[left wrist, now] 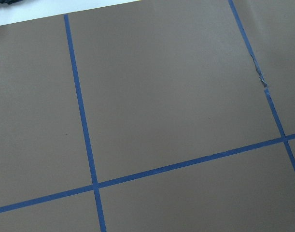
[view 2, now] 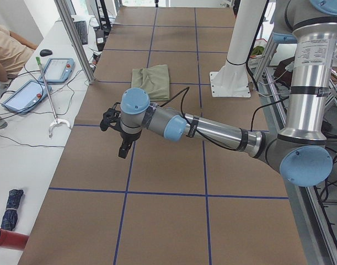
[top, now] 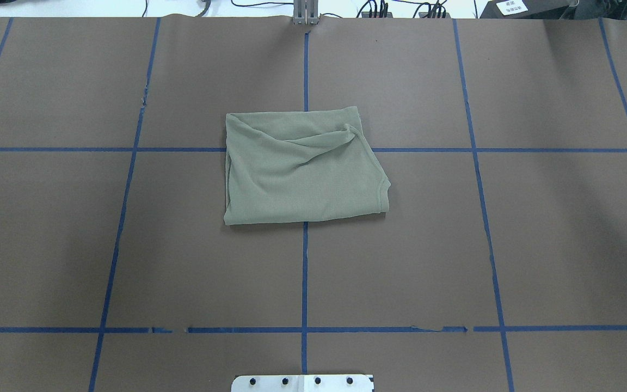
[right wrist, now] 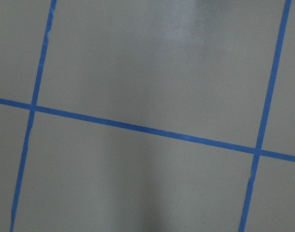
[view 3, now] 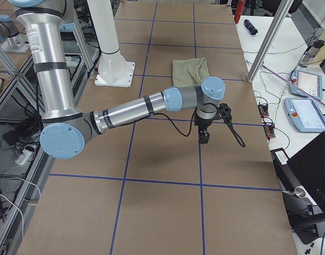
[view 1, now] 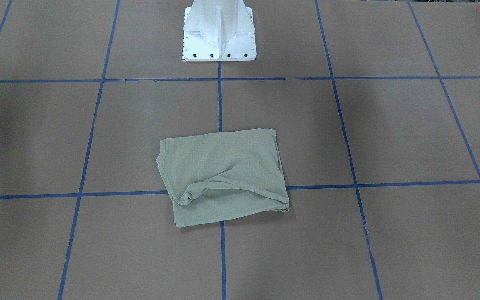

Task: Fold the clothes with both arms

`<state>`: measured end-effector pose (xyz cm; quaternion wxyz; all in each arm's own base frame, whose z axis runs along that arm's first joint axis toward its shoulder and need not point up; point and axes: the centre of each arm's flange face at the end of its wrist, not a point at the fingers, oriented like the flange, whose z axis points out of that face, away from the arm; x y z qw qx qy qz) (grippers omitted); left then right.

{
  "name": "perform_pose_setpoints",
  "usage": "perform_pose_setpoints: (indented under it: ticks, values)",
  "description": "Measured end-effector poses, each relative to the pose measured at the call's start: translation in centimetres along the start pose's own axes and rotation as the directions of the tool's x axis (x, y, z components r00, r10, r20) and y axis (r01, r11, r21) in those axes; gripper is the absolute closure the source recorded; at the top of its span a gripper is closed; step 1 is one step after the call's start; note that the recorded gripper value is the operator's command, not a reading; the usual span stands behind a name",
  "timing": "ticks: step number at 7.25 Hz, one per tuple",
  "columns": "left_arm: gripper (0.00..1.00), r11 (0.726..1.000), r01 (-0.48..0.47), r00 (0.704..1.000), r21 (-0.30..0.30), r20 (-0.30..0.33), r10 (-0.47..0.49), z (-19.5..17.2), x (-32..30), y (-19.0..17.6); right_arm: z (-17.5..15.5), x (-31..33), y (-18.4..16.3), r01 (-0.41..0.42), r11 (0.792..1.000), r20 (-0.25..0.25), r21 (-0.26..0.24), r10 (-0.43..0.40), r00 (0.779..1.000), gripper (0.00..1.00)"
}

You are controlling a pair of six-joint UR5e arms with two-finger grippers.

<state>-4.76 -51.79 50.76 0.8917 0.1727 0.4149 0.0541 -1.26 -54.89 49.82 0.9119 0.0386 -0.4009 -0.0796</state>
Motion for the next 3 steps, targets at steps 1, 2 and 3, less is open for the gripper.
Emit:
perform_pose_setpoints:
  ticks: [1, 2, 3]
  values:
    - [0.0, 1.0, -0.002, 1.0, 0.002, -0.001, 0.002, -0.13, 0.13, 0.14, 0.04, 0.04, 0.07, 0.001, 1.0, 0.001, -0.001, -0.001, 1.0, 0.0]
    - [0.0, 1.0, -0.004, 1.0, 0.003, -0.001, 0.004, -0.32, 0.35, 0.44, 0.05, 0.05, 0.08, 0.001, 1.0, 0.0, -0.001, -0.001, 1.0, 0.0]
    - [0.0, 1.0, -0.006, 1.0, 0.005, -0.002, 0.006, -0.48, 0.57, 0.71, 0.06, 0.07, 0.1, 0.002, 1.0, 0.0, -0.001, -0.002, 1.0, 0.0]
